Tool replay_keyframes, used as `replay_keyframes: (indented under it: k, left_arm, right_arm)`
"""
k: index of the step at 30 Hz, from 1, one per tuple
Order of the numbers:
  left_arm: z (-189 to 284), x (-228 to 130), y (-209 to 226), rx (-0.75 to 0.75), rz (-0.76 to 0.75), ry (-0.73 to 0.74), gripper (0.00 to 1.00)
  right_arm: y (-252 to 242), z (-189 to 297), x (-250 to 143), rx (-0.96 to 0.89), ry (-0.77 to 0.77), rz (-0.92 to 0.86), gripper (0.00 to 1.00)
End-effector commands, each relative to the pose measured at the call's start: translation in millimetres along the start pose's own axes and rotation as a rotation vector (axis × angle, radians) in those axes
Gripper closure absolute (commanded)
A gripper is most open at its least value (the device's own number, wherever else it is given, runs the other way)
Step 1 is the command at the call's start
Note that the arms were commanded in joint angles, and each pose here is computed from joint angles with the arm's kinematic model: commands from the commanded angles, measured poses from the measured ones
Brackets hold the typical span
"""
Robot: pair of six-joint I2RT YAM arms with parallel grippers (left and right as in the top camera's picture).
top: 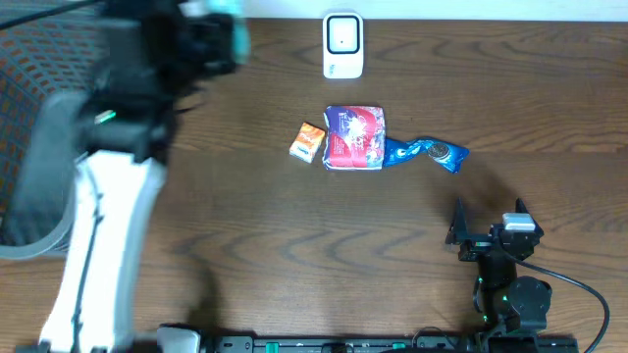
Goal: Scan the item barcode
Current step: 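Lift the mint-green pack out toward the scanner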
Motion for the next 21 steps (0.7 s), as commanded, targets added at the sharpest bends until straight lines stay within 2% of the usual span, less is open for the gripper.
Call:
replay_keyframes:
  k: [1, 5, 9, 13, 18, 19, 21]
  left_arm:
    - [-59.0, -28.6, -39.4, -0.096, -0.073, 0.08, 0.93]
    - [-127.5, -65.6, -87.7, -0.204, -0.128, 0.107, 0.93]
    - [-173.8, -105.5, -120.5, -0.27, -0.162, 0.136, 0.93]
    - [-205.7, -153.9, -149.0, -0.32, -0.189, 0.2, 0.93]
    - [-226.0, -191.7, -174.5, -0.341, -0.196, 0.231, 0.92]
    - [-229.5, -195.3, -173.5, -0.311, -0.172, 0.233, 0.9]
    - [-233.5, -201.5, -171.5, -0.281, -0.131, 0.247, 0.78]
  right_arm:
    - [-1.7, 0.1, -0.1, -0.008, -0.001, -0.018, 0.01]
    - [-1.7, 0.1, -0.1, -0.008, -0.001, -0.018, 0.01]
    - [-1.7, 0.1, -0.1, -0.008, -0.001, -0.018, 0.01]
    - [-1.7, 0.1, -0.1, -0.008, -0.001, -0.018, 0.01]
    - [-1.7, 0.1, -0.1, -0.008, -0.001, -0.018, 0.01]
    - [-1.7, 0.1, -0.1, -0.008, -0.001, -0.018, 0.01]
    - [-1.7, 0.1, -0.1, -0.008, -0.001, -0.018, 0.01]
Point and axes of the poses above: each gripper's point midway between its finger pads, its own z axis back along the fingers, its own y axis along the line the jaws close on, x = y × z, the point moved 4 cm from there along z, back along the fingers, and after that the axes turned 15 degrees about -z, right-handed, at the moved point
